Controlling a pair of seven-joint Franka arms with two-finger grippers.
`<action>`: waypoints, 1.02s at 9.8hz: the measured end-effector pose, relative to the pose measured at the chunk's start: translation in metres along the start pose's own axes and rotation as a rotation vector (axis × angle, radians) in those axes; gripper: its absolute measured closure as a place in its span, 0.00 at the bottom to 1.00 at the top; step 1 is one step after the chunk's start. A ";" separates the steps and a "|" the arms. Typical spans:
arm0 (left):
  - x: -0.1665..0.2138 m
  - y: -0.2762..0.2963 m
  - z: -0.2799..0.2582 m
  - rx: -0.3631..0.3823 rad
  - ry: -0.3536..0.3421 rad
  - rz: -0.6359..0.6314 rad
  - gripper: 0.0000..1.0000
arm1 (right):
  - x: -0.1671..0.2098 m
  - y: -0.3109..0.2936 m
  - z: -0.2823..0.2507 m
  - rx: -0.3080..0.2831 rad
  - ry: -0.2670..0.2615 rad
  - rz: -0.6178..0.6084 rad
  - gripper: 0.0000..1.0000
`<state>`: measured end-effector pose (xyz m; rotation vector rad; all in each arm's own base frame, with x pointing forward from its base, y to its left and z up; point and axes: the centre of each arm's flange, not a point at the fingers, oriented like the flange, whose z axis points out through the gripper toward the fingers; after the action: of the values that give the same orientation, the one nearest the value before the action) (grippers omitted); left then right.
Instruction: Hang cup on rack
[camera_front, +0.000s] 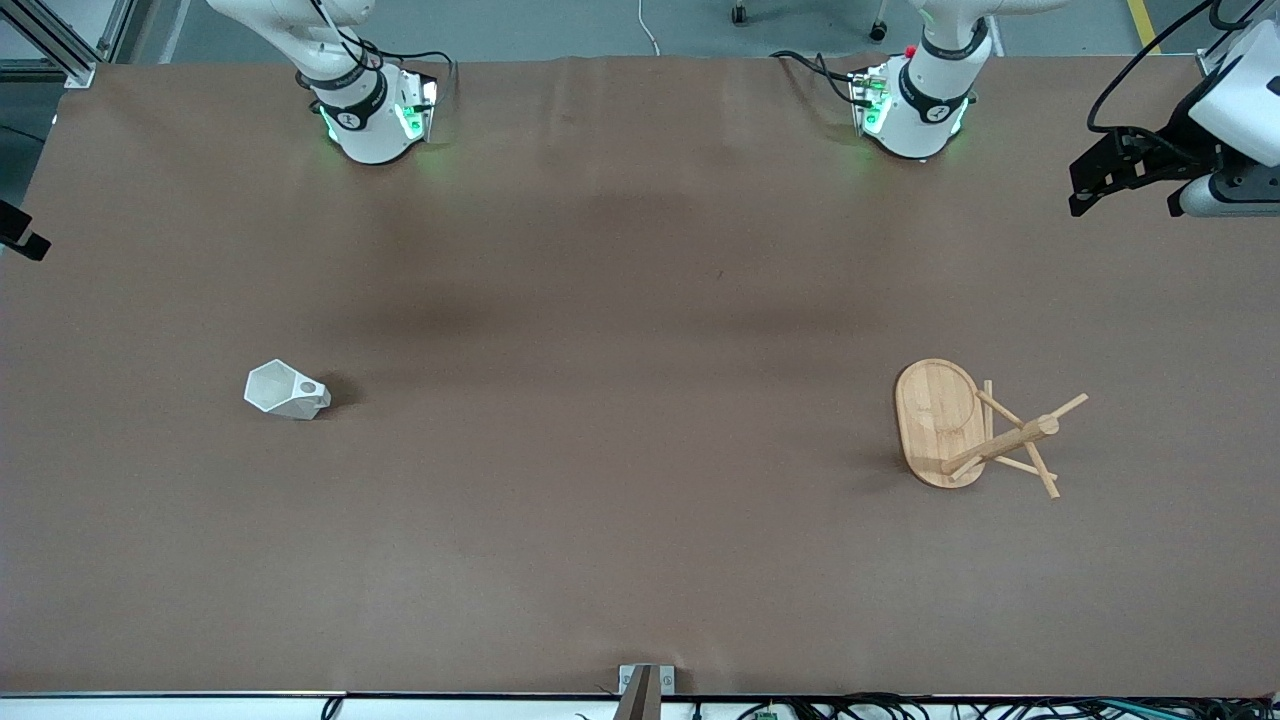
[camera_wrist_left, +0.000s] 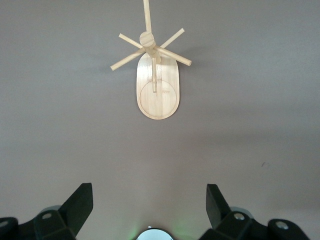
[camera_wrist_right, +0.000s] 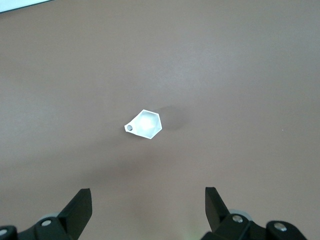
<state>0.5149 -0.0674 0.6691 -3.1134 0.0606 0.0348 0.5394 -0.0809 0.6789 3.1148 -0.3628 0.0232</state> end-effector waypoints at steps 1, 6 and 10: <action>0.001 0.000 0.001 0.000 -0.002 0.000 0.00 | 0.000 0.000 0.000 0.000 0.000 0.000 0.00; 0.004 -0.004 0.006 -0.001 -0.011 -0.007 0.00 | 0.000 0.000 0.000 0.000 -0.001 0.000 0.00; 0.005 -0.003 0.007 -0.001 -0.013 -0.006 0.00 | -0.001 -0.006 0.000 0.000 -0.001 -0.064 0.00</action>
<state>0.5198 -0.0640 0.6622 -3.1138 0.0510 0.0557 0.5401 -0.0748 0.6788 3.1247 -0.2632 0.0208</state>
